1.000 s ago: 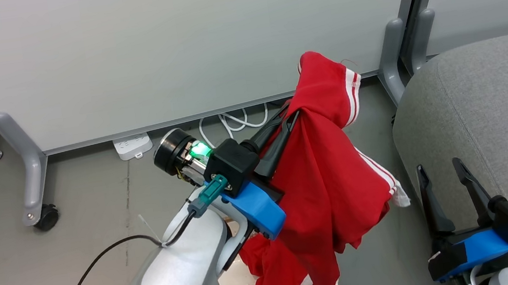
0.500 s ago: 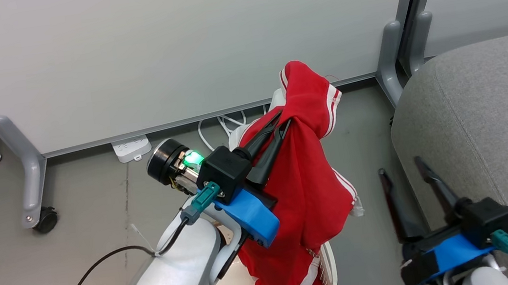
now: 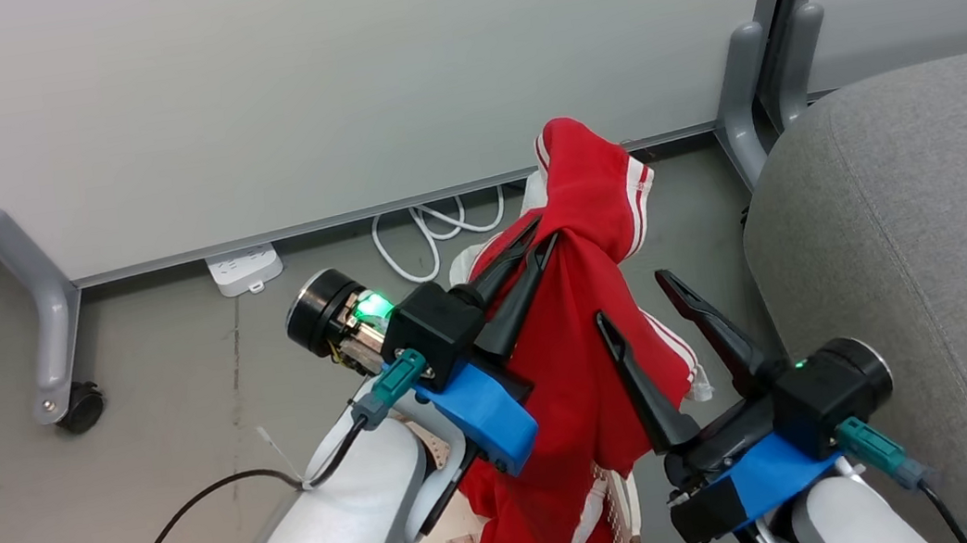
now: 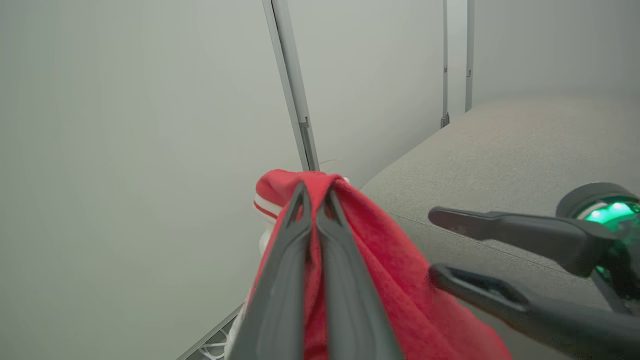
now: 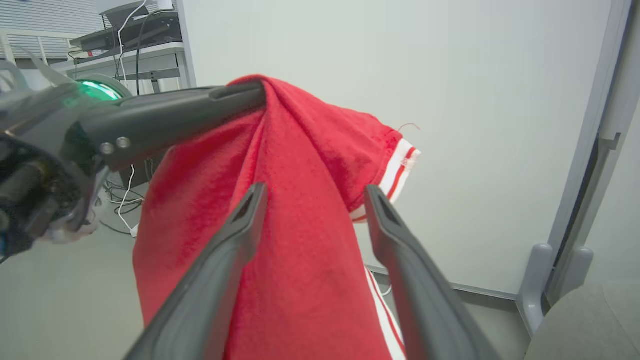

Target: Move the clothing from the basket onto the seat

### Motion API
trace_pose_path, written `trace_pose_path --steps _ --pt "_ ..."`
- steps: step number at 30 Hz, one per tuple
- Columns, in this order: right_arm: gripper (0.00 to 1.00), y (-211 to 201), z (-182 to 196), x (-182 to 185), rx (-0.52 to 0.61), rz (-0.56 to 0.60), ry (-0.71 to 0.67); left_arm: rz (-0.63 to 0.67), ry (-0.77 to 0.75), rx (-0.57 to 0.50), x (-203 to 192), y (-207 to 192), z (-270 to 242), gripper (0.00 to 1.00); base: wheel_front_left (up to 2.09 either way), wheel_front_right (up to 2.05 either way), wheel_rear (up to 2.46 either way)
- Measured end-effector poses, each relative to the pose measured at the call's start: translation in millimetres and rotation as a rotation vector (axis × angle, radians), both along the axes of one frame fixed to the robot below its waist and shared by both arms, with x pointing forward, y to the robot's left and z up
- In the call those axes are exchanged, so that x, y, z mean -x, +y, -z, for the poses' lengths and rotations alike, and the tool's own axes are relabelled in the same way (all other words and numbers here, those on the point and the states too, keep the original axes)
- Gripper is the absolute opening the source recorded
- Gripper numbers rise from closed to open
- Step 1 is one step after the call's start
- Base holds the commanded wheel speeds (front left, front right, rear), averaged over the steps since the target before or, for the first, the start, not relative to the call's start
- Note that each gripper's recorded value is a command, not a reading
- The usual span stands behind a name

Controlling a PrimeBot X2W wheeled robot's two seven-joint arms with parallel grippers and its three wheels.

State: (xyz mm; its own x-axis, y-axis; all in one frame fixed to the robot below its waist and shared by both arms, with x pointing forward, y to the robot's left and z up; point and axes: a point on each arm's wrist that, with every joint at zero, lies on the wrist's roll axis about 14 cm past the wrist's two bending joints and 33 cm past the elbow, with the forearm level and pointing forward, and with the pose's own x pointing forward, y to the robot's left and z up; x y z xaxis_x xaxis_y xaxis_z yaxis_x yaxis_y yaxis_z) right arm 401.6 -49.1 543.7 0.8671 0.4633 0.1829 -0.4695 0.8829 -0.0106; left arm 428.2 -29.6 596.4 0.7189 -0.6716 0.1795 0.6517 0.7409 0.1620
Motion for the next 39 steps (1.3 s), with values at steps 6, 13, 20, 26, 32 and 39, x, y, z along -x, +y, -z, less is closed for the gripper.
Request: trace_pose_path --steps 6,13,20,26,32,39 --pt "1.00 22 8 -5 0.038 -0.069 0.018 0.009 0.004 -0.001 0 -3 2 0.00 0.00 0.00 0.00" --pt "1.00 34 30 -19 0.111 -0.106 0.068 0.016 0.005 -0.003 -5 -5 4 0.00 0.00 0.00 0.00" --pt "1.00 38 50 -32 0.156 -0.114 0.126 0.025 0.008 0.002 -7 -7 5 0.00 0.00 0.00 0.00" --pt "0.00 42 51 -39 0.157 -0.118 0.135 0.027 0.010 0.003 -8 -8 7 0.00 0.00 0.00 0.00" --pt "0.00 44 49 -41 0.153 -0.122 0.134 0.028 0.008 0.006 -9 -9 6 0.00 0.00 0.00 0.00" --pt "0.00 43 50 -41 0.150 -0.119 0.139 0.027 0.007 0.006 -10 -9 6 0.00 0.00 0.00 0.00"
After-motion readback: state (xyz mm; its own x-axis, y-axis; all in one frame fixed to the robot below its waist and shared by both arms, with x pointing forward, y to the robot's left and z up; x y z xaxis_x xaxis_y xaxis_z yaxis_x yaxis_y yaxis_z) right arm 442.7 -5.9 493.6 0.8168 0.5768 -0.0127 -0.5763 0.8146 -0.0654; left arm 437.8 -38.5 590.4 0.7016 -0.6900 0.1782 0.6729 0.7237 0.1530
